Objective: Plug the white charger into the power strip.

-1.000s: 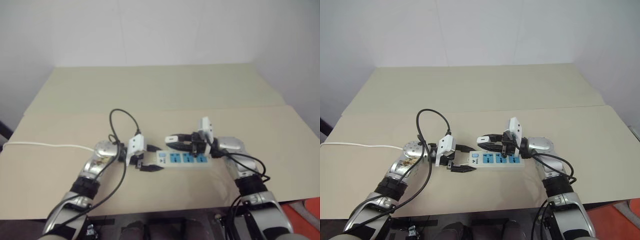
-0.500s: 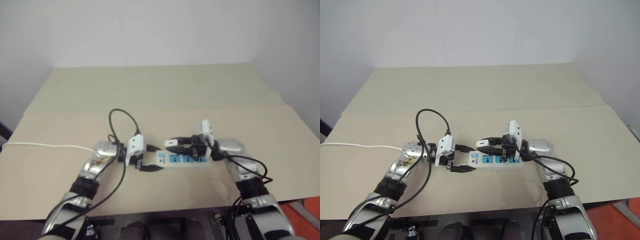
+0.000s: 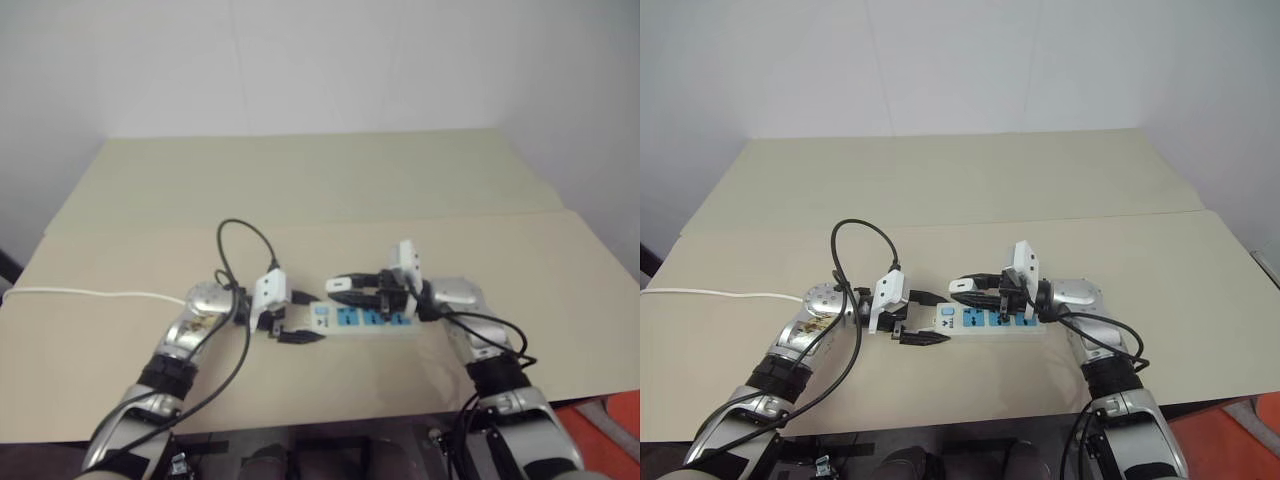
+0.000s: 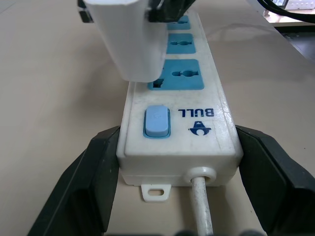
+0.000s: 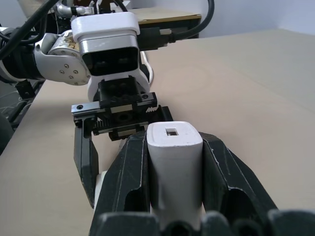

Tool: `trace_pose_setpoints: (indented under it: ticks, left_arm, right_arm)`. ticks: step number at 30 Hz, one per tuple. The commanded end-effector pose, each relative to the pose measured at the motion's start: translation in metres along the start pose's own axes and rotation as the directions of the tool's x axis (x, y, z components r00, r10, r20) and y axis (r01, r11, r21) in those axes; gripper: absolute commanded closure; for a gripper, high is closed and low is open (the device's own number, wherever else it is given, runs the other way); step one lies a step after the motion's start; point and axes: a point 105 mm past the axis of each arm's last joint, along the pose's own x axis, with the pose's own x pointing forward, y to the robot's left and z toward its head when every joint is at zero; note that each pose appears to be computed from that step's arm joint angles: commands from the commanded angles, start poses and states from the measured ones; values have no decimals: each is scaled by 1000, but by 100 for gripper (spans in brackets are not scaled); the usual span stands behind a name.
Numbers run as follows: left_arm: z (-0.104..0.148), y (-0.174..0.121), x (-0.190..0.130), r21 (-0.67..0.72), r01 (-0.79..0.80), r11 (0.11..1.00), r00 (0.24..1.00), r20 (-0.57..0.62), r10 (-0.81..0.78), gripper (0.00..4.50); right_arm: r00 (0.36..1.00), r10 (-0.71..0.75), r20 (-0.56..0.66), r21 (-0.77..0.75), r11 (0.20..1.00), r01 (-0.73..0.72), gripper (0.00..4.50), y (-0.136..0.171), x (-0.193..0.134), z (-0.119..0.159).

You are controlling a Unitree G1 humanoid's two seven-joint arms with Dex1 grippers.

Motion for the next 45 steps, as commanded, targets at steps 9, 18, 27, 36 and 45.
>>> trace_pose_setpoints:
  ticks: [9,18,27,36,45]
  left_arm:
    - [-2,-3,6,0,17,1000,1000,-15,-17,126]
    - [-3,-3,1,-6,4,1000,1000,-20,-4,126]
    - [-4,-2,-6,-11,-13,1000,1000,-27,12,126]
    - [-4,-1,-9,-11,-22,1000,999,-35,22,126]
    - [-5,-4,-10,-13,-21,1000,999,-44,20,126]
  right_arm:
    - [999,19,-47,48,999,-17,340,7,4,-15]
    - [997,-34,-70,56,998,38,340,-1,-20,-22]
    - [990,-79,-113,48,995,85,340,-9,-48,-28]
    - [981,-99,-167,47,993,108,340,-13,-74,-34]
    - [968,-112,-223,42,991,124,340,-14,-98,-39]
